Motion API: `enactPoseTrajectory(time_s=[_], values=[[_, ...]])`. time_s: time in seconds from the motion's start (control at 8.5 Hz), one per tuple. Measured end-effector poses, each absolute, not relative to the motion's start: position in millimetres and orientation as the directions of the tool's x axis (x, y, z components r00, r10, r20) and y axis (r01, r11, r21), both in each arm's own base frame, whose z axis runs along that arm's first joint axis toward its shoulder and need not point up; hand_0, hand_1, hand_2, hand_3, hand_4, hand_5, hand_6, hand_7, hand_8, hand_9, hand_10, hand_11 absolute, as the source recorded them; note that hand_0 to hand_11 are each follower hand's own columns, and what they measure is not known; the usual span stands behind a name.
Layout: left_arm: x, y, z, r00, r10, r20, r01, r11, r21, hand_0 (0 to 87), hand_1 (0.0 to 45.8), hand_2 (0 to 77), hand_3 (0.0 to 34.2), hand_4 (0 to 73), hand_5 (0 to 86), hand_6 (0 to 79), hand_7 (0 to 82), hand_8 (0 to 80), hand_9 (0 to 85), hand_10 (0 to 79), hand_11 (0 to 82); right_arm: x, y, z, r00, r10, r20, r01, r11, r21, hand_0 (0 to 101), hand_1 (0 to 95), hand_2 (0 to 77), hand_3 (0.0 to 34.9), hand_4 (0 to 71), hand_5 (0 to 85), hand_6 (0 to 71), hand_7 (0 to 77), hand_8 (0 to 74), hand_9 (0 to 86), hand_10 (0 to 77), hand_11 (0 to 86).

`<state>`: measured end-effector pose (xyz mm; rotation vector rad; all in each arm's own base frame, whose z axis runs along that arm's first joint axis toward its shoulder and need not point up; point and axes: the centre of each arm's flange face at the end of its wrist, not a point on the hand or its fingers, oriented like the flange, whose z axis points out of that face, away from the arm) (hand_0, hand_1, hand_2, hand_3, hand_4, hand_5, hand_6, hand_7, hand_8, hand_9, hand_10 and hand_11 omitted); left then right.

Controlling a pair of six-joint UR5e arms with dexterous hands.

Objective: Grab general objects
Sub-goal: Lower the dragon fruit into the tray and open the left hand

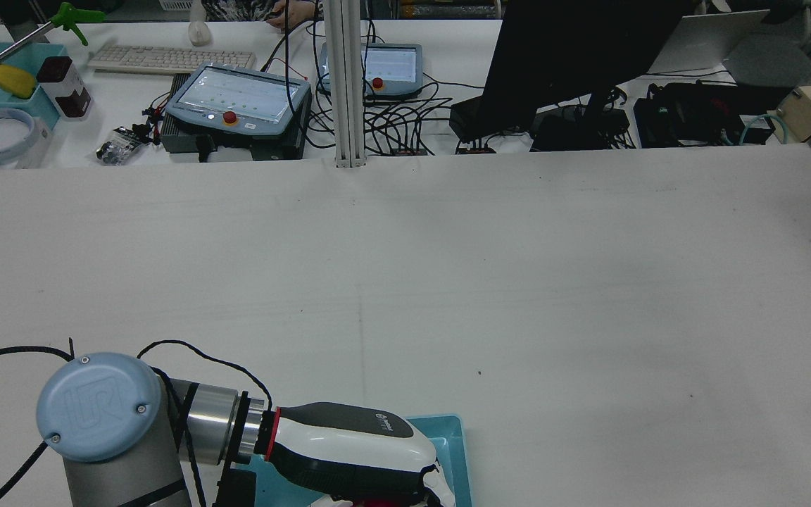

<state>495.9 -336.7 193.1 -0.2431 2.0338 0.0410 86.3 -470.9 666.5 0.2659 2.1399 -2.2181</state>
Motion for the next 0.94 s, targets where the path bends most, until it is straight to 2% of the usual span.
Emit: enactPoseTrajectory(time_s=[0.12,0.24,0.35,0.47,0.59,0.71,0.82,0.94], values=[[498,-336,205,-0.465,-0.195,-0.863,-0.235,0.968,-0.092,79.7,0.0,4.4,0.0,32.2,56.7,56.2,51.8,54.5,55.6,49.1,69.8,86,-471,666,-0.984,0.084,-0.156,0.153,-0.042,-0.987,0,39.8,77.4,0.0,0.0,0.0,0.0,0.0,0.0,0.5,0.0,0.5],[498,-336,221,-0.488,-0.237,-0.840,-0.275,0.955,-0.110,79.6,0.0,4.4,0.0,32.2,56.7,56.2,51.8,55.1,55.6,39.3,68.2,86,-471,666,-0.984,0.085,-0.156,0.153,-0.042,-0.987,0,39.8,77.4,0.0,0.0,0.5,0.0,0.0,0.0,0.5,0.0,0.5],[497,-336,236,-0.500,-0.267,-0.824,-0.300,0.946,-0.125,80.3,0.0,4.4,0.0,32.7,56.7,56.7,51.8,55.1,55.6,12.0,50.2,86,-471,666,-0.984,0.085,-0.156,0.153,-0.041,-0.987,0,39.8,77.4,0.0,0.0,0.0,0.0,0.0,0.0,0.5,0.0,0.5],[495,-338,244,-0.505,-0.283,-0.815,-0.311,0.941,-0.134,82.8,0.0,4.4,0.0,32.2,56.7,52.9,53.5,51.3,55.6,6.5,37.1,86,-471,666,-0.984,0.085,-0.156,0.153,-0.041,-0.987,0,39.8,77.4,0.0,0.0,0.0,0.0,0.0,0.0,0.5,0.0,0.5],[491,-342,247,-0.506,-0.289,-0.813,-0.309,0.940,-0.142,73.1,0.0,1.1,0.0,32.2,56.7,52.9,53.5,51.3,55.6,6.5,37.1,86,-471,666,-0.984,0.085,-0.156,0.153,-0.041,-0.987,0,39.8,77.4,0.0,0.0,0.0,0.0,0.0,0.0,0.5,0.0,0.5],[485,-351,247,-0.509,-0.290,-0.811,-0.299,0.943,-0.150,73.1,0.0,0.5,0.0,25.6,55.1,45.8,52.9,45.8,52.4,6.5,21.8,86,-471,666,-0.984,0.085,-0.156,0.153,-0.041,-0.987,0,40.4,77.4,0.0,0.0,0.0,0.0,0.0,0.0,0.5,0.0,0.5],[481,-356,246,-0.511,-0.291,-0.809,-0.293,0.944,-0.155,63.2,0.0,0.5,0.0,13.1,41.5,22.4,35.5,20.2,30.0,4.4,7.6,86,-471,666,-0.984,0.085,-0.156,0.153,-0.041,-0.987,0,39.8,77.4,0.0,0.0,0.0,0.0,0.0,0.0,0.5,0.0,0.5],[479,-359,245,-0.512,-0.292,-0.808,-0.291,0.944,-0.157,63.0,0.0,1.1,0.0,13.1,39.3,11.4,22.9,20.2,30.0,4.4,7.6,86,-471,666,-0.984,0.085,-0.156,0.153,-0.041,-0.987,0,39.8,77.4,0.0,0.0,0.0,0.0,0.0,0.0,0.5,0.0,0.5]])
